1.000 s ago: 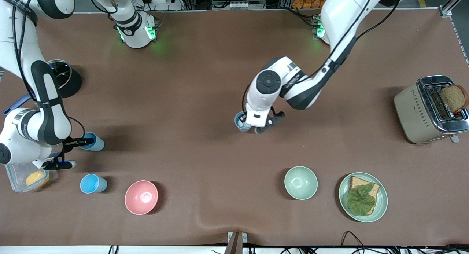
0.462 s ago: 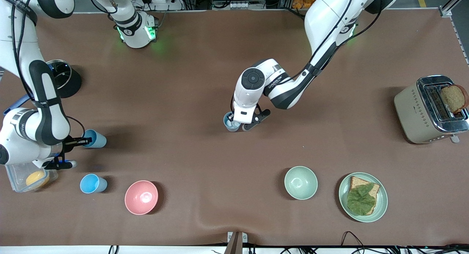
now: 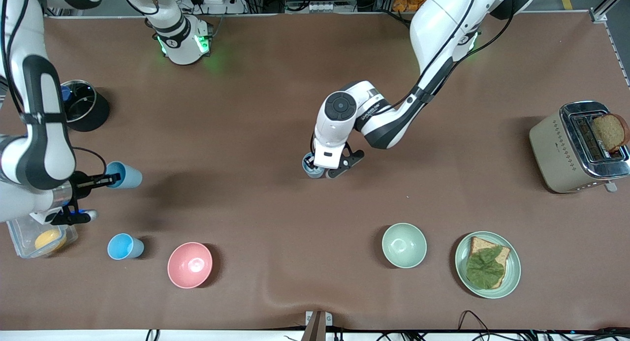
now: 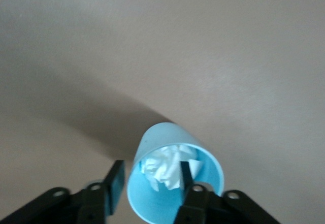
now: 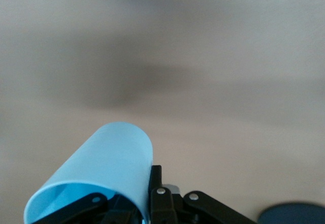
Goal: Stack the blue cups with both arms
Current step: 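Carry the cup to the table middle with the left gripper while the right gripper lifts, then release the cup with the left gripper while the right gripper brings its cup over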
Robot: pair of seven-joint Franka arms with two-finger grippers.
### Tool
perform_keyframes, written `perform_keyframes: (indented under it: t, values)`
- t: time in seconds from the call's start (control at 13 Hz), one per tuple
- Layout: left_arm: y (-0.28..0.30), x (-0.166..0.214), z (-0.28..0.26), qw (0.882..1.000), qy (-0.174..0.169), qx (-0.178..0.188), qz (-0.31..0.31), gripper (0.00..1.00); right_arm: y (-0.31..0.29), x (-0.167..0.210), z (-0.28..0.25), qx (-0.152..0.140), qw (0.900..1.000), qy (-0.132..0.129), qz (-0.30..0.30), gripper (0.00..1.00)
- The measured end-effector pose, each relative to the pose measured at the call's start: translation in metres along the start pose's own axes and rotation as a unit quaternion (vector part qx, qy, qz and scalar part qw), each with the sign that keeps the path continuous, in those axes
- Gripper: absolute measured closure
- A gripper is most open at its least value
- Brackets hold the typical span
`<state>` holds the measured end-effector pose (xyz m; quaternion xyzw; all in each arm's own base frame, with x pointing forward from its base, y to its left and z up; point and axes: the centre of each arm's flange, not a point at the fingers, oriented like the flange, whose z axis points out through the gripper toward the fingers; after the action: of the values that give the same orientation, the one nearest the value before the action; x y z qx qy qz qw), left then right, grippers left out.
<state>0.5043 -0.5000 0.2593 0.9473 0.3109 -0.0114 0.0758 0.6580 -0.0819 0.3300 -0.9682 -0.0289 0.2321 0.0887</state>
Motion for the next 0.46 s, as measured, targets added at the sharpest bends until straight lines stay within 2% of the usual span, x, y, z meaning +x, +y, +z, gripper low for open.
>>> perform_keyframes:
  t: [0.15,0.31,0.46]
  values:
    - [0.006,0.008,-0.029,1.000,0.012,-0.014,-0.003,0.22,-0.053,-0.013,-0.024,0.000,0.999,-0.016,0.033,0.95]
    - [0.006,0.018,-0.067,0.999,0.029,-0.014,-0.008,0.01,-0.127,-0.021,-0.042,0.003,0.998,-0.022,0.058,0.95]
    - [0.000,0.034,-0.104,0.999,0.046,-0.007,-0.018,0.00,-0.202,-0.032,-0.055,-0.005,0.999,-0.009,0.051,0.95]
